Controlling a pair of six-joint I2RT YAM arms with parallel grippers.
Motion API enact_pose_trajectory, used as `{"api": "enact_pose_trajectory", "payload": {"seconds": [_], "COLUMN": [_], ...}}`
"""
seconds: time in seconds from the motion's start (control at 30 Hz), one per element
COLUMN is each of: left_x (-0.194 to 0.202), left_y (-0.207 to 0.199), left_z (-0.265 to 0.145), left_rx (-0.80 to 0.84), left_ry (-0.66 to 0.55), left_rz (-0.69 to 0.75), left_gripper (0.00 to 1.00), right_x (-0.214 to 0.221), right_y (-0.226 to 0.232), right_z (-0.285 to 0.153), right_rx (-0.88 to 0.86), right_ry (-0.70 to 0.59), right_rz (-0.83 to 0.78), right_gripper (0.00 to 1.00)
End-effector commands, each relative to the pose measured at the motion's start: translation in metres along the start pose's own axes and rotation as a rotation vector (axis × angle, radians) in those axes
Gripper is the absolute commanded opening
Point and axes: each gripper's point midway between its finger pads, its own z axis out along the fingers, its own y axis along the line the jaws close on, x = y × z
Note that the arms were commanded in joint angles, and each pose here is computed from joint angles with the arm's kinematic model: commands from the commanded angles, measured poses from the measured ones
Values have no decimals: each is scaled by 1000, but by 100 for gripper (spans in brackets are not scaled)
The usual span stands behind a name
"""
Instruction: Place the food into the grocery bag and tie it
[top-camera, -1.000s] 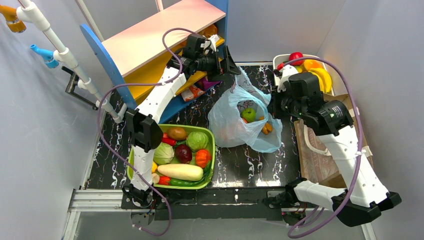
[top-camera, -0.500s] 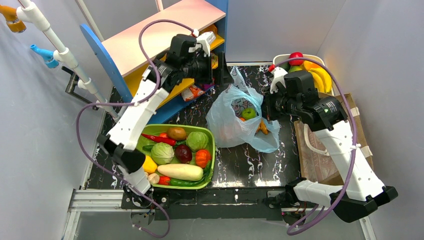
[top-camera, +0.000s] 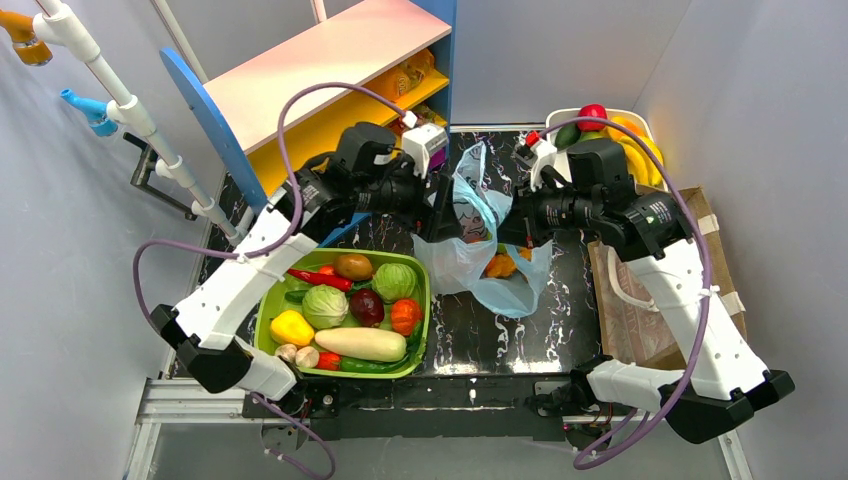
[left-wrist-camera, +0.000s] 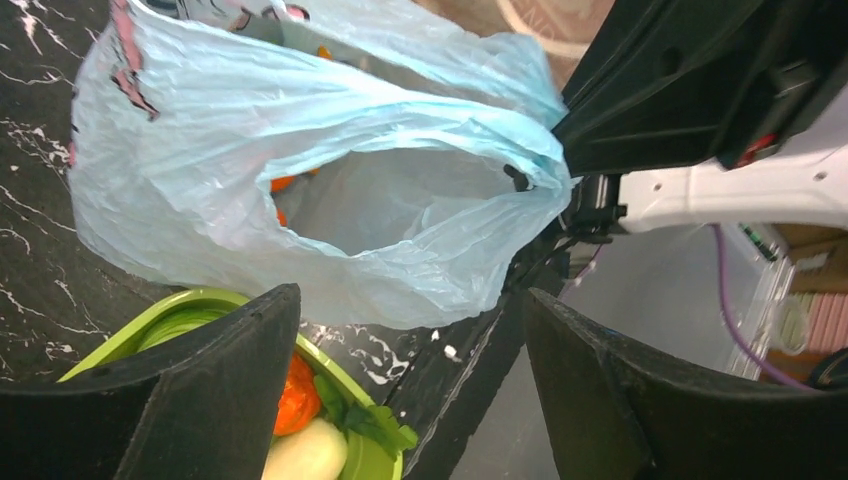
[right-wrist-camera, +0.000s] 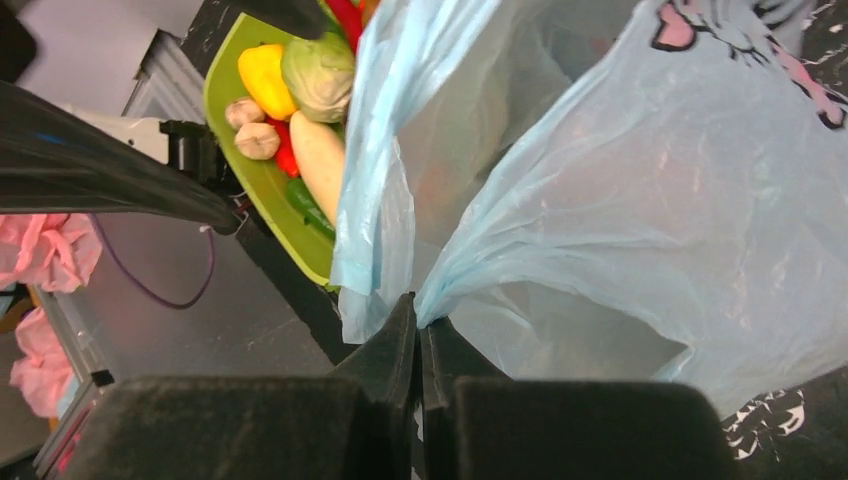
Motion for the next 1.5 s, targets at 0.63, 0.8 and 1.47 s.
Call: {"api": "enact_pose_trajectory", "payload": {"seconds": [0.63, 0.8, 1.47], "left_x": [7, 14, 11], "left_y": [-24, -32, -32], "left_z": [29, 28, 43], "left_rx": [202, 270, 301], "left_ry": [-299, -307, -329], "left_rz": [700, 821, 997], "left_gripper": [68, 51, 63], "right_x": [17, 18, 17], "right_y": [37, 44, 66], "right_z": [19, 18, 5], "right_rx": [-336, -383, -511], "right_ry": [113, 141, 171], "right_rz": [-18, -7, 20], "right_gripper": [1, 1, 1]}}
